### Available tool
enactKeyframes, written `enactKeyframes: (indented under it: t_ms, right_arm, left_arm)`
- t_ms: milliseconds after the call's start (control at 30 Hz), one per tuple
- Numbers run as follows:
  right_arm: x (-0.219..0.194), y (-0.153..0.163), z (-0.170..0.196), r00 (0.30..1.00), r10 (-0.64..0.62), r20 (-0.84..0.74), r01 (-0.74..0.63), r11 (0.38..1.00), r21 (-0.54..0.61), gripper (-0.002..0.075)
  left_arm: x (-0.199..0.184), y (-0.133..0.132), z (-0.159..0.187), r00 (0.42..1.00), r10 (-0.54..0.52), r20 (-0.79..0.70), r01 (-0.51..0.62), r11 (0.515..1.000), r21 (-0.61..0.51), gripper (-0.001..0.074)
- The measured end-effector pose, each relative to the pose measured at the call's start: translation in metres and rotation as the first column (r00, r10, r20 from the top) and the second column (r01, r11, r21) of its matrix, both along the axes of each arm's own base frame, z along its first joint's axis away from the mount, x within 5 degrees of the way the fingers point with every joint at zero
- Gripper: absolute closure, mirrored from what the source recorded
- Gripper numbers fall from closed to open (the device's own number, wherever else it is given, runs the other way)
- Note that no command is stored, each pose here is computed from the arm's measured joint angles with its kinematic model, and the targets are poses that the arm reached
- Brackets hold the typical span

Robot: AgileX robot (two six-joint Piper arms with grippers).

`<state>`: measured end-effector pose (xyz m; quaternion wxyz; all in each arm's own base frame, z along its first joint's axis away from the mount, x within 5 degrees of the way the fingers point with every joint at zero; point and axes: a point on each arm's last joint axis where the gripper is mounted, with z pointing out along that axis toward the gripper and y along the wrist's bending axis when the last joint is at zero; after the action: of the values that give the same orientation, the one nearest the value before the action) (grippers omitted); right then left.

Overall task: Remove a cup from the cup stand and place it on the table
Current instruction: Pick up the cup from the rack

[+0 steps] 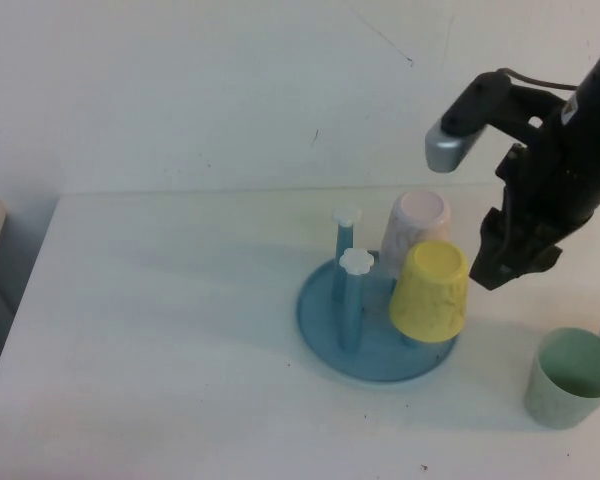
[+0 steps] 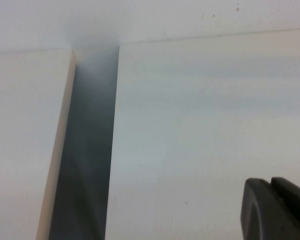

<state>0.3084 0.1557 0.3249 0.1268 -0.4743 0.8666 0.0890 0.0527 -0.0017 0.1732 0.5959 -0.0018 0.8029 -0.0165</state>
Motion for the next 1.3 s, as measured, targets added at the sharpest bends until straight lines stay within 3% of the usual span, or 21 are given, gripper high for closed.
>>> enactKeyframes:
  t_ms: [133, 233, 733, 1300]
  right_arm:
    - [0.01, 0.009, -0.004, 1.0, 0.003, -0.001, -0.003, 1.0, 0.001, 0.0125]
    - [0.02, 0.017, -0.011, 1.0, 0.0, -0.016, 0.0, 1.0, -0.002, 0.006]
    - [0.061, 0.037, -0.051, 0.997, -0.053, -0.056, 0.05, 0.997, -0.064, 0.0034]
    - [0.066, 0.051, -0.083, 0.995, -0.034, -0.093, 0.02, 0.989, -0.145, 0.0034]
  left_arm:
    - [0.0, 0.0, 0.0, 1.0, 0.0, 0.0, 0.0, 1.0, 0.0, 0.0738]
    - [0.0, 0.0, 0.0, 1.0, 0.0, 0.0, 0.0, 1.0, 0.0, 0.0738]
    - [0.0, 0.0, 0.0, 1.0, 0.0, 0.0, 0.0, 1.0, 0.0, 0.0738]
    - [0.0, 0.0, 0.0, 1.0, 0.0, 0.0, 0.0, 1.0, 0.0, 0.0738]
